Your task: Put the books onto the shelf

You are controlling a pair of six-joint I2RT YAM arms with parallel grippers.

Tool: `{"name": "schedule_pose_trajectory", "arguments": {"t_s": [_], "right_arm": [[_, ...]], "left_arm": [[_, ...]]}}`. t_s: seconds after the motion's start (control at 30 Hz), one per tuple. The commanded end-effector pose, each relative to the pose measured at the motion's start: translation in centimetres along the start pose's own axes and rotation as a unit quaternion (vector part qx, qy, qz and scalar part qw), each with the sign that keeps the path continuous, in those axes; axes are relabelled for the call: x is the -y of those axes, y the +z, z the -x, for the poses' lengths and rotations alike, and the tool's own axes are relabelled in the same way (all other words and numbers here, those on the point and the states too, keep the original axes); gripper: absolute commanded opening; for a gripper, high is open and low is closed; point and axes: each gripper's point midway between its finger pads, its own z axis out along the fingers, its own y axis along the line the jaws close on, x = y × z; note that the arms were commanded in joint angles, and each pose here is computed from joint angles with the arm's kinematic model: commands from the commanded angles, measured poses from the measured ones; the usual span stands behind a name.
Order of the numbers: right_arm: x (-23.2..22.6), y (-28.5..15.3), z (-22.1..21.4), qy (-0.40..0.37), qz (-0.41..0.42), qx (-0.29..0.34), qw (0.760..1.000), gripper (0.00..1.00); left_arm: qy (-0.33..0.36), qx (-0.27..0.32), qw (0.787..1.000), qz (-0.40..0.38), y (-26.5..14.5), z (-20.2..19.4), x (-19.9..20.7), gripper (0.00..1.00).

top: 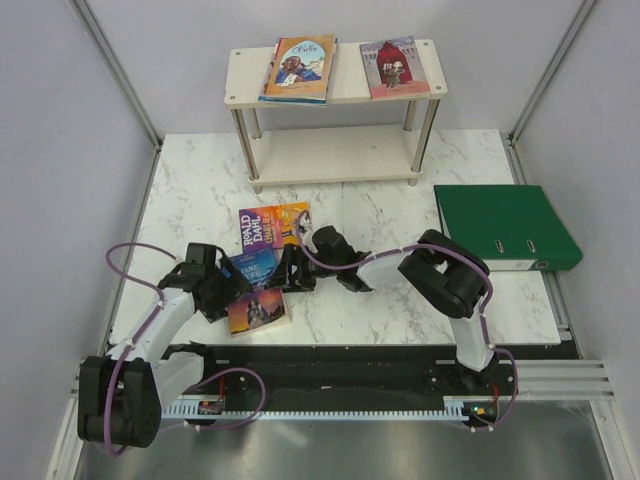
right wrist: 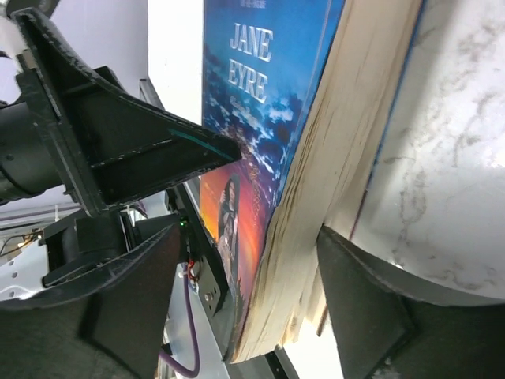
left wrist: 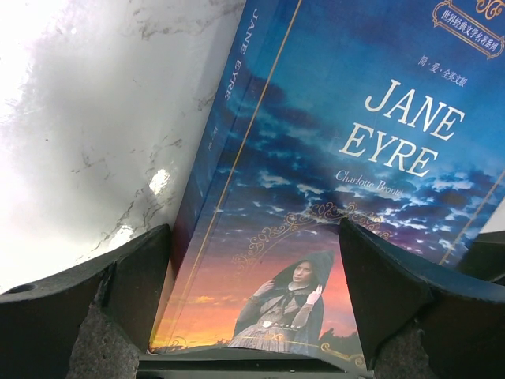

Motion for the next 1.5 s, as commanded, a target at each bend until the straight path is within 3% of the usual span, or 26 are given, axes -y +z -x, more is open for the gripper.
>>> {"name": "schedule_pose_trajectory", "arguments": {"t_s": [0.0,0.13,0.23,0.33,0.47,0.57,0.6,0.67,0.7,0.93,1.07,1.2,1.47], "right_arm": [[-10.0,0.5,-2.4,-0.074,0.148,-0.038,0.985,0.74],[-9.5,1.3,-2.7,-0.092,0.127,-0.038,0.987,0.72],[-4.7,2.2,-3.3,-0.123,-0.025,-0.054,0.991,0.75],[-3.8,2.9,-3.3,-0.166,-0.08,-0.062,0.981,0.76],[-3.3,3.9,-3.8,-0.154,-0.083,-0.075,0.982,0.74],[-3.2,4.2,-4.2,-0.151,-0.079,-0.082,0.982,0.48],[-3.2,4.2,-4.2,-0.151,-0.079,-0.082,0.982,0.27],[-3.1,4.1,-4.2,-0.154,-0.08,-0.081,0.981,0.05],[-3.1,4.0,-3.9,-0.155,-0.085,-0.076,0.981,0.0],[-3.0,0.8,-1.3,-0.167,-0.1,-0.032,0.98,0.0],[-2.9,-2.3,0.7,-0.179,-0.09,-0.011,0.98,0.0],[-5.6,-5.6,2.6,-0.21,-0.04,0.017,0.977,0.0],[-9.5,-10.5,5.3,-0.221,0.027,0.052,0.973,0.0]], "left_arm": [[-0.002,-0.033,0.998,-0.05,1.7,-1.4,1.5,0.93],[0.005,-0.033,0.998,-0.058,1.5,-1.2,2.0,0.94],[0.015,-0.024,0.997,-0.075,0.9,-0.6,2.8,0.96],[0.027,-0.007,0.995,-0.098,0.0,0.2,4.0,0.97],[0.038,0.011,0.991,-0.124,-1.2,1.0,5.1,0.97],[0.041,0.02,0.99,-0.135,-1.8,1.3,5.6,0.97],[0.042,0.022,0.989,-0.137,-2.0,1.4,5.6,0.98],[0.042,0.025,0.989,-0.136,-2.0,1.4,5.6,0.98],[0.041,0.027,0.99,-0.135,-2.1,1.5,5.5,0.98],[0.065,0.07,0.978,-0.183,-4.8,2.8,7.3,0.99],[0.107,0.152,0.951,-0.247,-9.3,4.7,9.3,0.99],[0.133,0.202,0.928,-0.284,-11.9,5.4,10.2,1.0],[0.146,0.185,0.913,-0.334,-12.1,4.3,11.5,1.0]]}}
